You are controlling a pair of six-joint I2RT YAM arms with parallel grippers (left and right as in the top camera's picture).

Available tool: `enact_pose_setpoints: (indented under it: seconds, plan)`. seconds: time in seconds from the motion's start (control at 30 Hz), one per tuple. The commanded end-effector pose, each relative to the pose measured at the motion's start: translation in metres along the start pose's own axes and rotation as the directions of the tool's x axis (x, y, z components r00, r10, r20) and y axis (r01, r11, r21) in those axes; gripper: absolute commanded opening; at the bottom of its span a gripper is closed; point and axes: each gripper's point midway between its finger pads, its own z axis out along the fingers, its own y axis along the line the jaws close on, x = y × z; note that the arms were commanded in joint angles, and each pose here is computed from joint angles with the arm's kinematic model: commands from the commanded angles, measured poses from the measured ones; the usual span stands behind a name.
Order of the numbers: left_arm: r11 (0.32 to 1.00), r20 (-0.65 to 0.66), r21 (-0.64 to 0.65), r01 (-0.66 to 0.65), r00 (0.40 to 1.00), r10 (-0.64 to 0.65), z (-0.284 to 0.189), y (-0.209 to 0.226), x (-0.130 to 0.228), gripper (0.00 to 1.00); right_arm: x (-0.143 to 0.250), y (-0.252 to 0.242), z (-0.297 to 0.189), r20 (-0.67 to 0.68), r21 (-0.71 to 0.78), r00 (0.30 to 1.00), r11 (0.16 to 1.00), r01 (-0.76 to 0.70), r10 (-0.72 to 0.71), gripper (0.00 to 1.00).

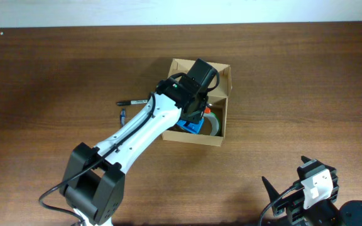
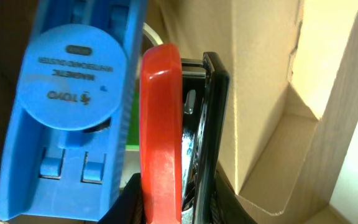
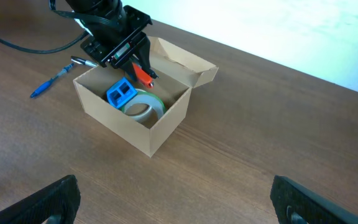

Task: Pack container
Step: 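Carry the orange stapler into the box and release it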

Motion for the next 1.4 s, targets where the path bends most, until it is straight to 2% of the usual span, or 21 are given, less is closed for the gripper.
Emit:
enact_pose_setpoints:
  seconds: [0.0,0.2,0.3,0.7,0.77,1.37]
  plan:
    - [0.998,0.052,0.016,0.057,0.997,-0.057,0.002,-0.006,-0.009,0.05,0.001,-0.003,0.000,0.003,0.021,1.000,1.000,-0.011,0.011,0.99]
    - [0.998,0.058,0.001,0.056,0.997,-0.056,0.010,-0.003,-0.010,0.08,0.001,-0.003,-0.001,0.003,0.021,1.000,1.000,-0.011,0.011,0.99]
    - [0.998,0.058,-0.001,0.055,0.997,-0.055,0.014,-0.003,-0.010,0.26,0.001,-0.003,0.000,0.002,0.021,1.000,1.000,-0.011,0.011,0.99]
    - [0.997,0.043,0.044,0.057,0.997,-0.058,0.018,-0.015,-0.007,0.29,0.001,-0.003,0.000,0.002,0.021,1.000,1.000,-0.011,0.011,0.99]
    - [0.997,0.043,0.043,0.057,0.997,-0.058,0.018,-0.015,-0.007,0.42,0.001,-0.003,0.000,0.002,0.021,1.000,1.000,-0.011,0.011,0.99]
    - [0.995,0.029,0.081,0.057,0.998,-0.059,0.011,-0.026,-0.003,0.42,0.001,-0.003,0.000,0.002,0.021,1.000,1.000,-0.011,0.011,0.99]
